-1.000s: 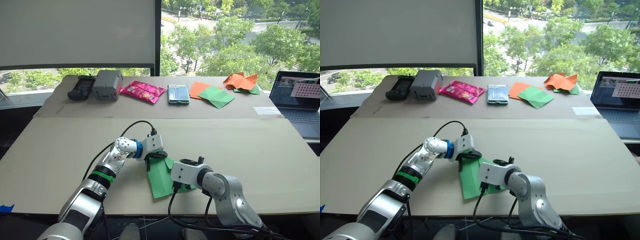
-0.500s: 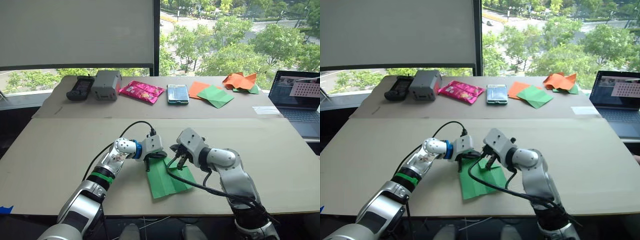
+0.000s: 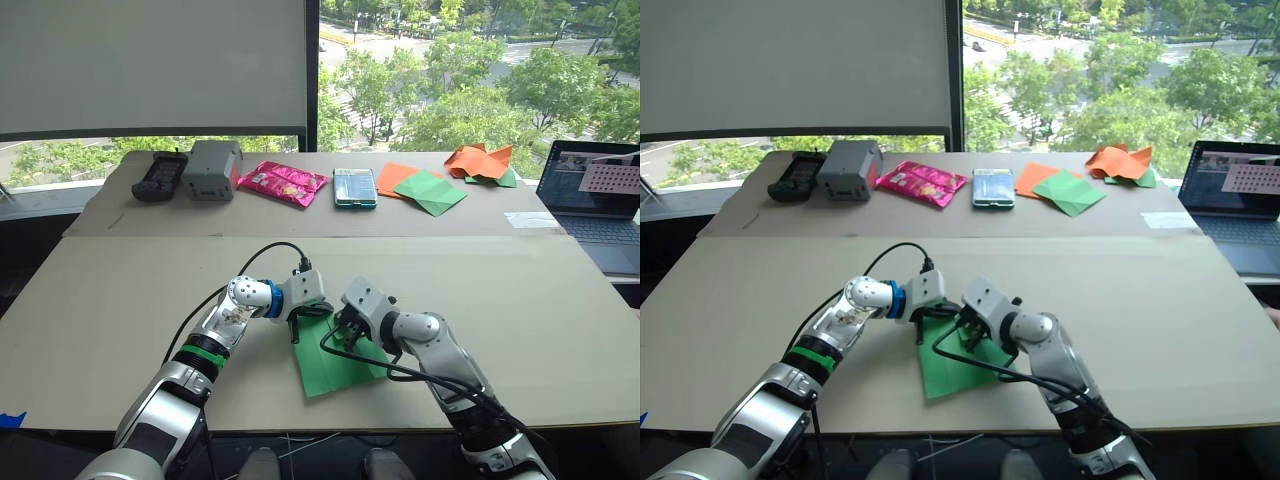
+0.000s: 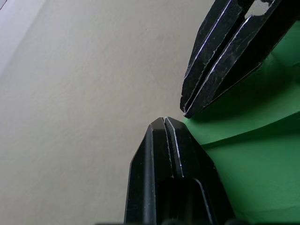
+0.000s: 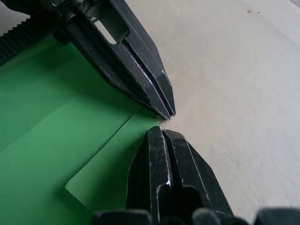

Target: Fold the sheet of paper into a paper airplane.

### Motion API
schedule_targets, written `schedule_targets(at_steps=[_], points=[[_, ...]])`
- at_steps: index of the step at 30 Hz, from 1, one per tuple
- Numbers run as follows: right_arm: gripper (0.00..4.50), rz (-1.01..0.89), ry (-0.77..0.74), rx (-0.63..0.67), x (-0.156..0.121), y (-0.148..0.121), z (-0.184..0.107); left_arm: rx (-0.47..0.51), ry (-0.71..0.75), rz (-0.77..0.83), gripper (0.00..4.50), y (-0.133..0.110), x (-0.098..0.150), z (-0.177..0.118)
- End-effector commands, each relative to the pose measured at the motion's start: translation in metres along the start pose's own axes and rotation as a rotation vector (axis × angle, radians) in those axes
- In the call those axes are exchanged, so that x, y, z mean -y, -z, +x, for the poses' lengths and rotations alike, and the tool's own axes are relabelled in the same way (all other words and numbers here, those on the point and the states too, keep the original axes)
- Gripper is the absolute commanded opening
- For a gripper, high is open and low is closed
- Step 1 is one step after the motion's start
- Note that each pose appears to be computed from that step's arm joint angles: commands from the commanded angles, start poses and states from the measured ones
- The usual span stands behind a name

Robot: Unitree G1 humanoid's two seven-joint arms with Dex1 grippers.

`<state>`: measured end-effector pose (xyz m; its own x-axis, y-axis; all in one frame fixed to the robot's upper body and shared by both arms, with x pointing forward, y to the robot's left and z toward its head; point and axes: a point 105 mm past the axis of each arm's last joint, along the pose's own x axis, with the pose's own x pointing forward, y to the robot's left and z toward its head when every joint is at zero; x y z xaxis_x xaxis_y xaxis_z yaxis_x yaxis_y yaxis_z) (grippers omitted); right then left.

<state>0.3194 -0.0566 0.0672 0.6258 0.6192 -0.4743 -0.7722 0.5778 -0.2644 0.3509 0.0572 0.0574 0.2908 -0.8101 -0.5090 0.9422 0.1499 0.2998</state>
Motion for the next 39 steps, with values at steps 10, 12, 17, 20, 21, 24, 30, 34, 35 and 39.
schedule_targets(at_steps=[10,12,17,20,21,24,30,34,35,39], points=[[0.02,-0.008,-0.005,-0.085,-0.006,0.02,0.008,-0.088,0.027,-0.039,0.0,0.023,0.01,0.001],[0.02,0.004,-0.009,-0.089,-0.008,0.021,0.008,-0.091,0.027,-0.037,0.0,0.023,0.01,0.001],[0.02,0.013,-0.005,-0.1,-0.011,0.025,0.003,-0.095,0.026,-0.034,0.0,0.024,0.009,0.0],[0.02,0.017,0.003,-0.107,-0.011,0.028,0.0,-0.096,0.026,-0.034,0.0,0.025,0.009,0.0],[0.02,0.021,0.006,-0.108,-0.011,0.029,-0.001,-0.095,0.026,-0.034,0.0,0.024,0.009,0.0],[0.02,0.035,0.015,-0.111,-0.01,0.031,-0.004,-0.096,0.025,-0.032,0.0,0.025,0.009,0.0],[0.02,0.067,0.024,-0.129,-0.01,0.04,-0.01,-0.096,0.027,-0.031,0.0,0.025,0.009,0.0],[0.02,0.082,0.029,-0.145,-0.009,0.047,-0.015,-0.097,0.028,-0.031,0.0,0.025,0.009,0.0],[0.02,0.088,0.033,-0.149,-0.009,0.049,-0.016,-0.098,0.028,-0.03,0.0,0.025,0.009,0.0],[0.02,0.101,0.039,-0.172,-0.01,0.058,-0.024,-0.099,0.027,-0.031,0.0,0.025,0.009,0.0]])
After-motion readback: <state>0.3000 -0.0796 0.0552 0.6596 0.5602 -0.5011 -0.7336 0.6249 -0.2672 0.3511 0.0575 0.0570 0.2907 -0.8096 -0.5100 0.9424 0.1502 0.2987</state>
